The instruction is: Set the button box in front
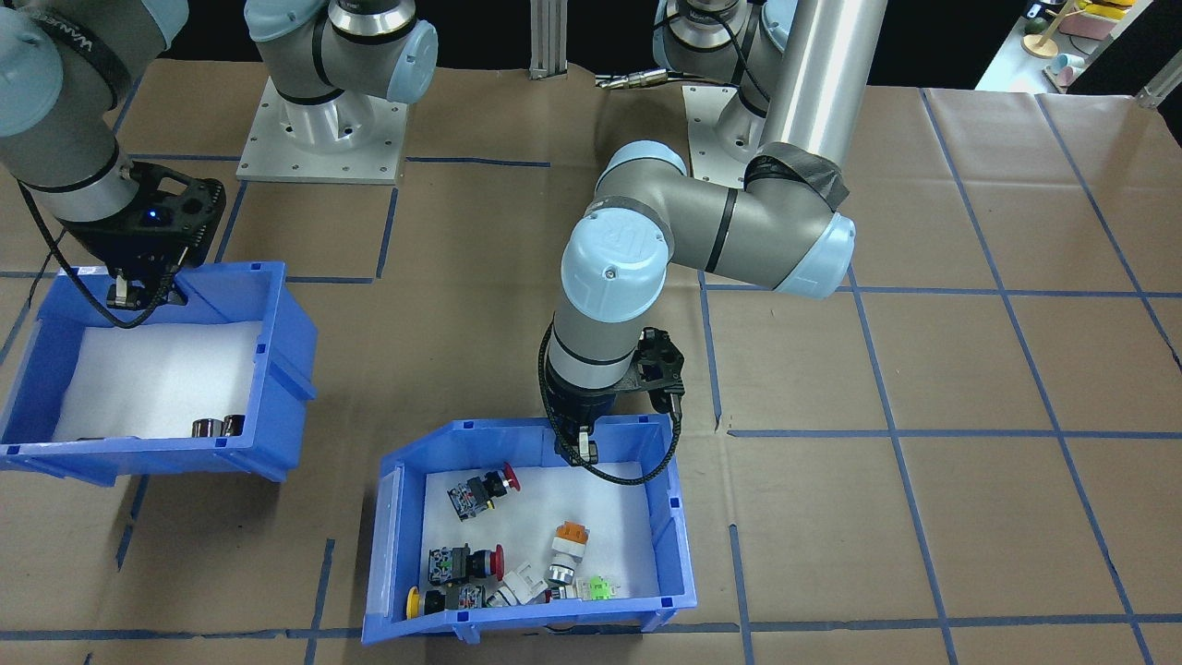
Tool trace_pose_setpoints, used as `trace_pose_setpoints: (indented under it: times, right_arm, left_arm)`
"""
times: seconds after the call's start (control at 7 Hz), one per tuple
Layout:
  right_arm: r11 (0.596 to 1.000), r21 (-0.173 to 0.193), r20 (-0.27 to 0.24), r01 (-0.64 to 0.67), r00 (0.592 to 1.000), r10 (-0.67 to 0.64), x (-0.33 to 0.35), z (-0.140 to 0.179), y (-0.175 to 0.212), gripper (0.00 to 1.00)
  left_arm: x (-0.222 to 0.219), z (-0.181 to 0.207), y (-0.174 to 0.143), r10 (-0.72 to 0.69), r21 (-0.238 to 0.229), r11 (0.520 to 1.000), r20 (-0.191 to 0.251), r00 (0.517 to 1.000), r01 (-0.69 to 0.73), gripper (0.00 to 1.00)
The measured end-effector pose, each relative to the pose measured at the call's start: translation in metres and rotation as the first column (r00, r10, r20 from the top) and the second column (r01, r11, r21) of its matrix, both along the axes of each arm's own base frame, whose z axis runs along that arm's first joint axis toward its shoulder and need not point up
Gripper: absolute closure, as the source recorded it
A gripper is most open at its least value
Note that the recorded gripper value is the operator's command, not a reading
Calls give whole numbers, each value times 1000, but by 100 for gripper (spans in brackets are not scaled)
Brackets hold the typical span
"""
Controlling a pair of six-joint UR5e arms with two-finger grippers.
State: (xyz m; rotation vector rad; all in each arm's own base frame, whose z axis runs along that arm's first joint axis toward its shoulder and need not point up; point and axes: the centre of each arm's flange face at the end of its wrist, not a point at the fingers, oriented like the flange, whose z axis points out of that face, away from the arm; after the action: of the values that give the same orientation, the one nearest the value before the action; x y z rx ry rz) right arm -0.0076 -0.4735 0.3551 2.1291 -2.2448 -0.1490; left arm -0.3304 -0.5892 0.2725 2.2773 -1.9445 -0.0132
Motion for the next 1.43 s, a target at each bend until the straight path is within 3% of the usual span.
trace_pose_setpoints:
  times: [0.14, 0.29, 0.57, 0.86, 1.14, 1.29, 1.43]
  right_arm:
    - [1000, -2, -1, -3, 1000, 3, 1, 0, 4, 94]
    - [1000, -3, -2, -5, 1000, 5, 2, 0, 8, 94]
    - [1000, -4, 0, -6, 1000, 6, 5, 0, 12, 94]
    - [1000, -2, 2, -8, 1000, 9, 7, -2, 16, 94]
    - [1000, -6, 8, -14, 1000, 14, 17, -2, 30, 94]
    - [1000, -5, 11, -27, 1000, 27, 28, -5, 47, 93]
    - [999, 1, 13, -35, 999, 35, 43, -13, 64, 93]
  left_arm:
    - [-1, 1, 0, 2, -1, 1000, 0, 1000, -2, 9]
    - [-2, 1, 0, -2, 0, 1000, 4, 1000, 2, 1]
    - [-2, 6, 2, -5, 2, 1000, 4, 1000, 5, 1]
    - [3, 43, 12, -22, -35, 999, -4, 1000, 22, 2]
    - [22, 101, 41, -221, -19, 975, 37, 975, 221, 1]
    - [48, 130, 54, -408, -1, 912, 72, 910, 410, 1]
    - [81, 160, 65, -620, 7, 782, 108, 777, 623, 1]
